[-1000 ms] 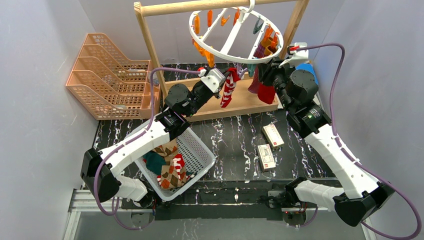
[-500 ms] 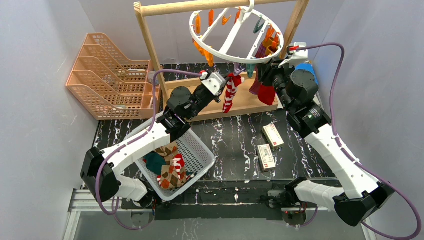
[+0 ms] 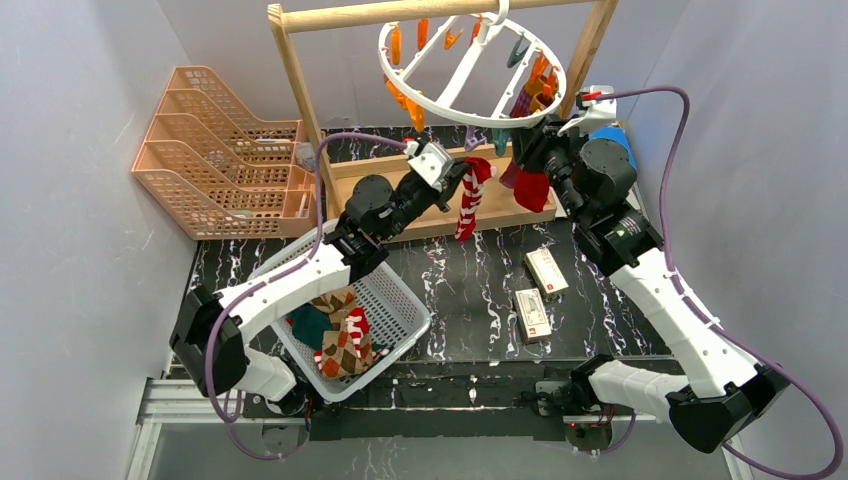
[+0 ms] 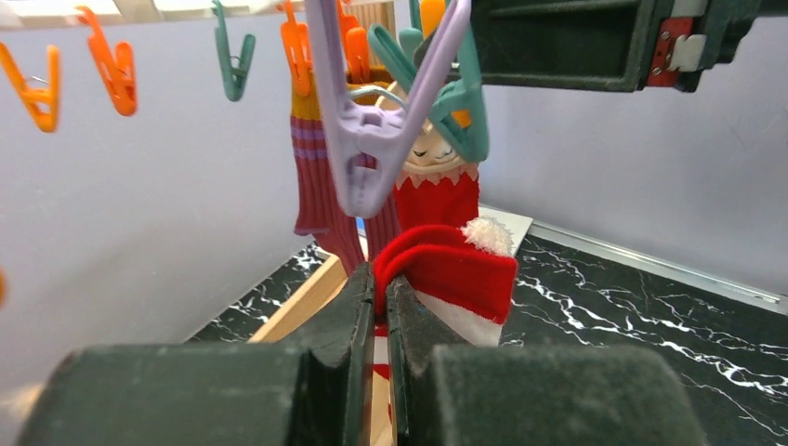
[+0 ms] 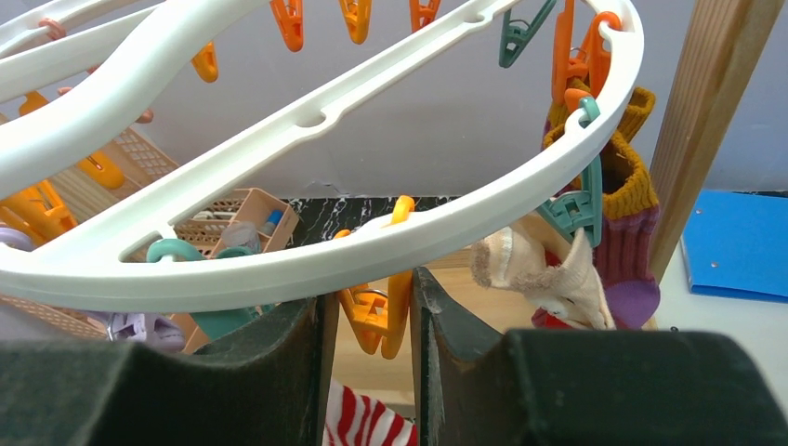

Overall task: Clip the socks to the hanger
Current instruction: Open the clamp at the hanger.

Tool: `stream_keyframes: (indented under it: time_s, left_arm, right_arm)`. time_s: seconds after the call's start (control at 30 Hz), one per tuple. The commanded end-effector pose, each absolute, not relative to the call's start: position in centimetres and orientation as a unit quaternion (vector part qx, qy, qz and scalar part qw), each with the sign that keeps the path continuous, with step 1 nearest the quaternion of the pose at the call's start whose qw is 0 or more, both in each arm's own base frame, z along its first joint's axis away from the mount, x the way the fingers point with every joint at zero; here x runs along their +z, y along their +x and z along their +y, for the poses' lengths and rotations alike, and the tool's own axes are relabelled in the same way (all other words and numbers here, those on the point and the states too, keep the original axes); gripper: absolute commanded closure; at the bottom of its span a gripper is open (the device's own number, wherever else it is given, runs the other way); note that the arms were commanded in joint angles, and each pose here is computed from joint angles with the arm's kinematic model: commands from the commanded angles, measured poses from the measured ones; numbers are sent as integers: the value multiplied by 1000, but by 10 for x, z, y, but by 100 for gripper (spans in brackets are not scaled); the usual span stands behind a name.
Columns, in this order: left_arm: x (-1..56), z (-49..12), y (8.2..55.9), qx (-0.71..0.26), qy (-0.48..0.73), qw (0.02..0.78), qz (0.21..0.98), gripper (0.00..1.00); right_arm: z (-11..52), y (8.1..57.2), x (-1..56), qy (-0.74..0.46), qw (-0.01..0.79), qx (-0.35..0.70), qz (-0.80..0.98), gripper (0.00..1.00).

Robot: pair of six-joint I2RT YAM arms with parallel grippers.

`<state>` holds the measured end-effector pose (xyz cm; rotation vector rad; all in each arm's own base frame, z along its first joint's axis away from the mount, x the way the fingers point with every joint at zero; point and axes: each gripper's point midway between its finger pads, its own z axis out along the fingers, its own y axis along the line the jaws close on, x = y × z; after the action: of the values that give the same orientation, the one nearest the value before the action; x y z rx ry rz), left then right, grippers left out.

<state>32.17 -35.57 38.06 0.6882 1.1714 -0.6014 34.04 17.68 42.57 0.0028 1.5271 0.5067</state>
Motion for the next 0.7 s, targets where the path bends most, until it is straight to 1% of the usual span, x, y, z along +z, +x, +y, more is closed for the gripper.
stream_keyframes:
  time_s: [0.0,0.23,0.67]
  left_arm:
    - [405,-366,319,-311,296,745,511,100]
    - [401,-372,324,-317,290,748,506,100]
    - [412,-377,330,-331,265,768,479,100]
  right_arm:
    - [178,333,456,9,707,255,659,99]
    - [183,328,454,0,702,273,658,99]
    - [185,321,452,7,701,298,648,99]
